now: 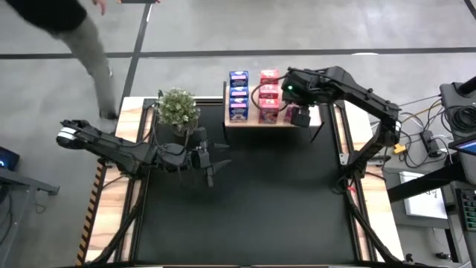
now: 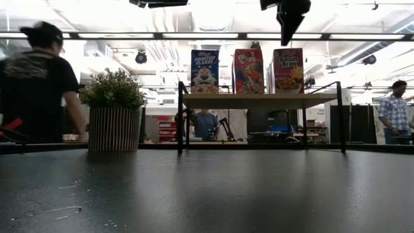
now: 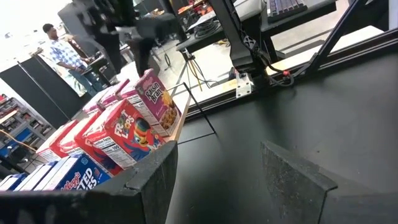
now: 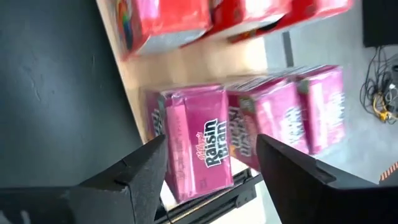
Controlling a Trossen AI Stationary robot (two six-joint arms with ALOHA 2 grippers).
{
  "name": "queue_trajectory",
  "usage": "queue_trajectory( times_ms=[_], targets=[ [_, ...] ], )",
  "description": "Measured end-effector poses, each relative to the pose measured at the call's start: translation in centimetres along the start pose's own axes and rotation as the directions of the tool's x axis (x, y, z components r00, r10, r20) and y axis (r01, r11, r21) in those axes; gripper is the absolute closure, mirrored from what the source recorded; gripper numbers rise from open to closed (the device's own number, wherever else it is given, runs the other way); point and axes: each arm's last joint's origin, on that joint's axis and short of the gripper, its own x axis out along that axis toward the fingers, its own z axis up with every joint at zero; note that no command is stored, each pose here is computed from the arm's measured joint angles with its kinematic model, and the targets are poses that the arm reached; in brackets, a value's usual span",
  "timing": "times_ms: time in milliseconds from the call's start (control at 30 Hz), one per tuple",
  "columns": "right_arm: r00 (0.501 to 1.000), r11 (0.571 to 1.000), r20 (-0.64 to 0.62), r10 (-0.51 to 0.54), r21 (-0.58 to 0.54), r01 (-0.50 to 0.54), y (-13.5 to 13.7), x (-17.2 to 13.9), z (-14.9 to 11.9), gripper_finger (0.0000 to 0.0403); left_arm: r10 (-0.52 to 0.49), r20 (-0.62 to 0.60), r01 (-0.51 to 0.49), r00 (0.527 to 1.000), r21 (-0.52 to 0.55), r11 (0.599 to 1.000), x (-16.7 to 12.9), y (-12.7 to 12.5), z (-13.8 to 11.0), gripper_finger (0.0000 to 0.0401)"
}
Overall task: Stack cereal on shelf
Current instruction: Put the purple cereal box on the shelf and align it with the other purple cereal boxes on the shelf
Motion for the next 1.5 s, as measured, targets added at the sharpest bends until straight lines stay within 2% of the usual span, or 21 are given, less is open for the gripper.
queue_trajectory(
  times_ms=[100, 200, 367, 467, 533, 700, 1233, 1500],
  targets=[
    [0.999, 1.0, 0.041, -0.007, 0.029, 0.006, -0.4, -1.0, 0.0, 0.0174, 0.0, 0.0, 0.0, 1.0, 0.0, 1.0, 0.0, 0.0, 0.0, 0.0191],
    [0.997, 0.997, 0.072, 0.032, 0.066, -0.037, -0.4, -1.3, 0.1, 0.0195, 0.0, 0.0, 0.0, 1.0, 0.0, 1.0, 0.0, 0.0, 0.0, 0.0191],
    [0.997, 0.994, 0.074, 0.036, 0.102, -0.043, -0.2, -0.7, 0.4, 0.0289, 0.0, 0.001, 0.0, 1.0, 0.0, 1.0, 0.0, 0.0, 0.0, 0.0191],
    [0.998, 0.996, 0.058, 0.038, 0.084, -0.043, 0.0, -0.2, 0.5, 0.0356, 0.0, 0.001, 0.0, 1.0, 0.0, 1.0, 0.0, 0.0, 0.0, 0.0191],
    [0.998, 0.996, 0.048, 0.04, 0.078, -0.044, 0.1, 0.1, 0.4, 0.0384, 0.0, 0.0, 0.0, 1.0, 0.0, 1.0, 0.0, 0.0, 0.0, 0.0191],
    [1.0, 0.998, 0.007, 0.024, 0.053, -0.025, 0.2, 0.5, 0.2, 0.0391, 0.0, 0.001, 0.0, 1.0, 0.0, 1.0, 0.0, 0.0, 0.0, 0.0191],
    [0.999, 0.999, -0.015, 0.029, 0.028, -0.029, 0.3, 0.6, 0.0, 0.0394, 0.0, 0.0, 0.0, 1.0, 0.0, 1.0, 0.0, 0.0, 0.0, 0.0191],
    [0.999, 0.999, -0.017, 0.029, -0.033, -0.03, 0.3, 0.6, 0.0, 0.0394, 0.0, 0.0, 0.0, 1.0, 0.0, 1.0, 0.0, 0.0, 0.0, 0.0191]
  ],
)
